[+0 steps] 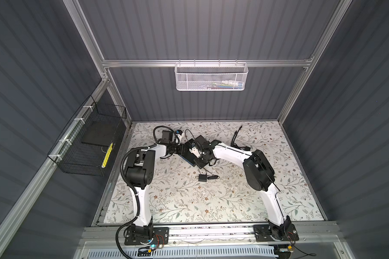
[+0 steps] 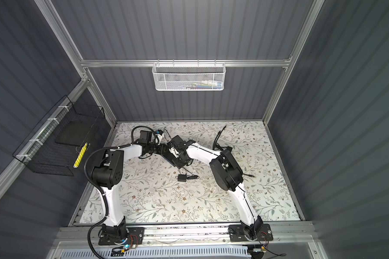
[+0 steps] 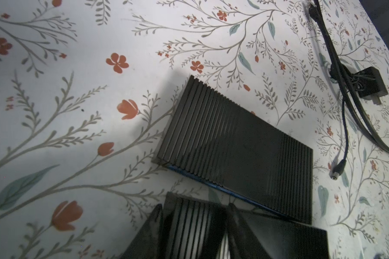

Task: Insert the plug into the switch port

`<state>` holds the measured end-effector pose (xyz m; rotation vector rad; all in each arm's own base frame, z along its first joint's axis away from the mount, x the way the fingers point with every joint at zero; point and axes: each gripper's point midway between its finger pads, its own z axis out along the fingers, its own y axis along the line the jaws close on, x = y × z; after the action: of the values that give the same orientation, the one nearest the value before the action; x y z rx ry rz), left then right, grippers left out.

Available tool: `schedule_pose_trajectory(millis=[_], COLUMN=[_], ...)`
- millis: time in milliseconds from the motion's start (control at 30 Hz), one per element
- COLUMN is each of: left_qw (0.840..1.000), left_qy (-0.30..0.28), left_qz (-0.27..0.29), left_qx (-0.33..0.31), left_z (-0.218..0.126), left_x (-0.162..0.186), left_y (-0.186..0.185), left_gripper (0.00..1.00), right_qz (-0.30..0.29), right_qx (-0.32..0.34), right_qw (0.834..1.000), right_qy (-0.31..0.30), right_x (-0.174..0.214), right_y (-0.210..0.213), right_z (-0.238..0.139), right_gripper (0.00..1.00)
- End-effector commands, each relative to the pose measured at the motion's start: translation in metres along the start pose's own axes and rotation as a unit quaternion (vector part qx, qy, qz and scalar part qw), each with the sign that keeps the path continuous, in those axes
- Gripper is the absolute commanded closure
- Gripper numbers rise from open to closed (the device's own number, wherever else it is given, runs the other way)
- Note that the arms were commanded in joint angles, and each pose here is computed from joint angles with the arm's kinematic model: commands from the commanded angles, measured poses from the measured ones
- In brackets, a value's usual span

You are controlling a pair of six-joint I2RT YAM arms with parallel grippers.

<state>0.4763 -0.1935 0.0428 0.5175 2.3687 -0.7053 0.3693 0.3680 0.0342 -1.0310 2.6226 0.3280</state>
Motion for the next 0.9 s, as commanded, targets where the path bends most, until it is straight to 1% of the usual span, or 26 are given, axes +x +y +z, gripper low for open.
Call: schedule_pose_trajectory(millis=[0,100,233,367,433,533,667,867], left_qw=[0.982,0.982,0.982,0.981,0.981,0.981,0.981,0.981], left_qy=[0.151,0.152,0.150,0.152,0.151,0.150,0.152,0.152], left_qz=[-0.055,-0.057,-0.057,-0.056,-0.056,-0.057,-0.057,-0.057], left_qx=[0.100,0.102,0.102,0.105,0.104,0.108,0.109,0.111], left_z=[0.012,0.013,0.014,0.013,0.013,0.014,0.014,0.013], left_x=[0.090,0.090,0.089,0.091,0.090,0.090,0.094,0.093], left_y=[-0.070,-0.070,-0.070,-0.071,-0.071,-0.072,-0.072,-0.072], left_gripper=[0.55,0.55,0.55,0.55,0.55,0.55,0.55,0.59], right_qz=[-0.016,-0.018,-0.009,-0.018,-0.017,-0.023,-0.024,-0.014], right_qx=[0.009,-0.008,-0.004,-0.005,0.003,-0.009,-0.003,-0.029], right_qw=[0.978,0.980,0.980,0.980,0.978,0.976,0.973,0.970], right_qy=[-0.206,-0.200,-0.198,-0.199,-0.206,-0.215,-0.228,-0.242], right_x=[-0.111,-0.109,-0.104,-0.104,-0.108,-0.114,-0.121,-0.127], right_y=[-0.008,0.000,-0.001,0.001,-0.002,0.001,-0.003,0.005], right_z=[-0.045,-0.042,-0.035,-0.036,-0.041,-0.049,-0.059,-0.071], right_gripper=[0.92,0.91,0.91,0.91,0.91,0.91,0.91,0.91])
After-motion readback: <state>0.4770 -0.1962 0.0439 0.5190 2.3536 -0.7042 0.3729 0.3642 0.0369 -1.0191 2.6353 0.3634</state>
